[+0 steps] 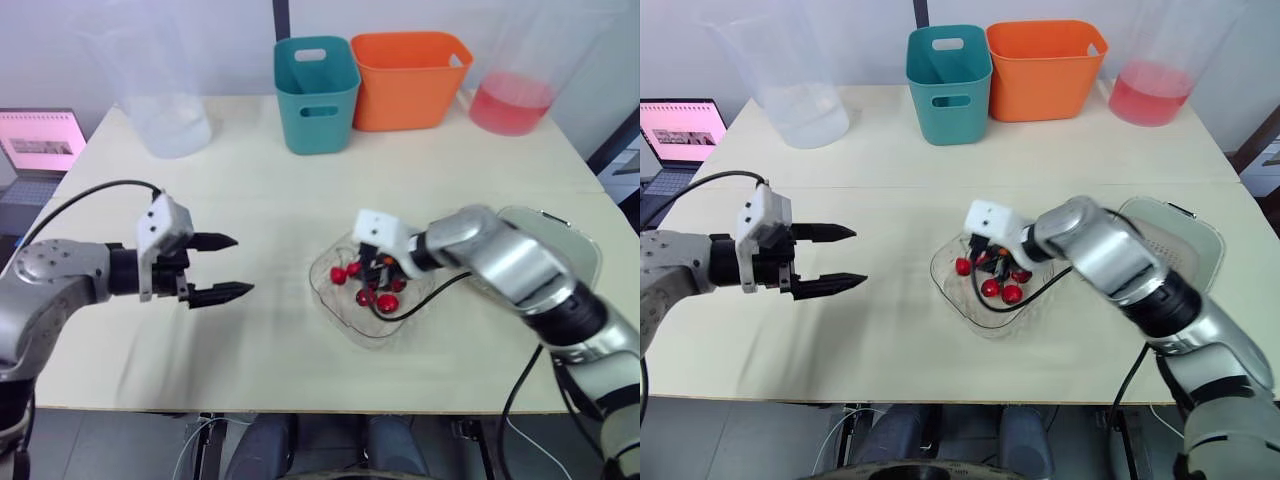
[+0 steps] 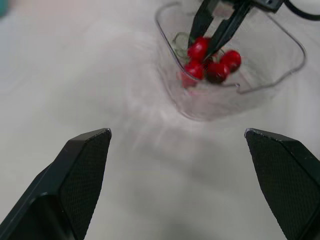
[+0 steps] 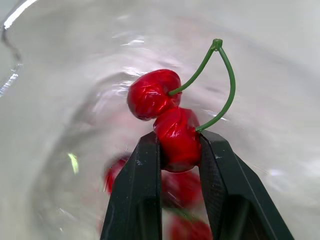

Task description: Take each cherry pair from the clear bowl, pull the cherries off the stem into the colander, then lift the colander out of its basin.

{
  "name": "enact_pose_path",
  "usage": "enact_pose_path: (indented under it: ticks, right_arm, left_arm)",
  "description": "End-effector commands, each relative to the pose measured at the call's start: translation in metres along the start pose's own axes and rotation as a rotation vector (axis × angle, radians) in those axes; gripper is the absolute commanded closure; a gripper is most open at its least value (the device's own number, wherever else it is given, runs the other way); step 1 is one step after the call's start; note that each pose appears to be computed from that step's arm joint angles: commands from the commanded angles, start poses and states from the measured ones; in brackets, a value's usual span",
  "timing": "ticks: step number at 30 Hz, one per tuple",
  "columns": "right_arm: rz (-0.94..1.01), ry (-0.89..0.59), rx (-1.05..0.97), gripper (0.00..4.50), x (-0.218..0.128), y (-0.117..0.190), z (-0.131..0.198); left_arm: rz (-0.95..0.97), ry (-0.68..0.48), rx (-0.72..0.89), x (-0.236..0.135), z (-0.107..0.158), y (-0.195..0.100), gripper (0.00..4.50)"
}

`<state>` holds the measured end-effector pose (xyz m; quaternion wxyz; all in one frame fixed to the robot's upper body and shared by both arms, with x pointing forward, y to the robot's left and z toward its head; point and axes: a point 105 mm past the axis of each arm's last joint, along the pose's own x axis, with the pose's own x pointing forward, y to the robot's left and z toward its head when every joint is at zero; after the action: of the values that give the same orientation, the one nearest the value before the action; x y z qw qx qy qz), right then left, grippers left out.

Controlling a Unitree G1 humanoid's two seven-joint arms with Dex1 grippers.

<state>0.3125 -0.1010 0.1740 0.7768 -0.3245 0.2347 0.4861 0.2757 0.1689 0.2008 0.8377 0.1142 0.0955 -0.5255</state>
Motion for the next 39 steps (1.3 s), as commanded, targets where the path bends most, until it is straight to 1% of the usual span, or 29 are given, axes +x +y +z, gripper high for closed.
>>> enact_pose_path:
  ticks: [1, 6, 10, 14, 19, 26, 27, 28, 29, 35, 36, 39]
  right_arm:
    - [-0.036, -0.131, -0.102, 3.82, -0.028, -0.005, 0.021]
    - [-0.112, -0.323, -0.197, 3.82, -0.057, -0.011, 0.053]
    - [-0.133, -0.391, -0.243, 3.82, -0.059, -0.007, 0.073]
    - [-0.130, -0.415, -0.261, 3.82, -0.056, -0.002, 0.081]
    - [-0.125, -0.427, -0.262, 3.82, -0.053, 0.000, 0.085]
    - [-0.130, -0.434, -0.247, 3.82, -0.052, 0.000, 0.086]
    - [-0.132, -0.434, -0.244, 3.84, -0.052, 0.000, 0.086]
    - [-0.132, -0.435, -0.242, 3.84, -0.052, 0.000, 0.086]
    - [-0.133, -0.435, -0.240, 3.84, -0.052, 0.000, 0.086]
    - [-0.137, -0.437, -0.231, 3.84, -0.052, -0.001, 0.086]
    - [-0.138, -0.437, -0.230, 3.84, -0.052, -0.001, 0.086]
    - [-0.137, -0.441, -0.218, 3.84, -0.053, -0.002, 0.087]
  left_arm:
    - [-0.026, -0.177, -0.010, 0.004, 0.042, 0.005, 0.00]
    - [-0.094, -0.317, -0.043, 0.022, 0.079, 0.008, 0.00]
    - [-0.154, -0.394, -0.079, 0.042, 0.101, 0.012, 0.00]
    - [-0.197, -0.381, -0.071, 0.064, 0.103, 0.011, 0.00]
    - [-0.249, -0.390, -0.065, 0.083, 0.108, 0.005, 0.00]
    - [-0.270, -0.415, -0.079, 0.090, 0.109, 0.002, 0.00]
    - [-0.272, -0.415, -0.080, 0.090, 0.109, 0.002, 0.51]
    - [-0.275, -0.415, -0.084, 0.090, 0.109, 0.002, 0.77]
    - [-0.276, -0.415, -0.087, 0.090, 0.108, 0.001, 1.20]
    - [-0.275, -0.425, -0.099, 0.091, 0.109, 0.003, 4.34]
    - [-0.277, -0.426, -0.103, 0.091, 0.109, 0.003, 4.43]
    - [-0.270, -0.431, -0.114, 0.091, 0.109, 0.004, 4.43]
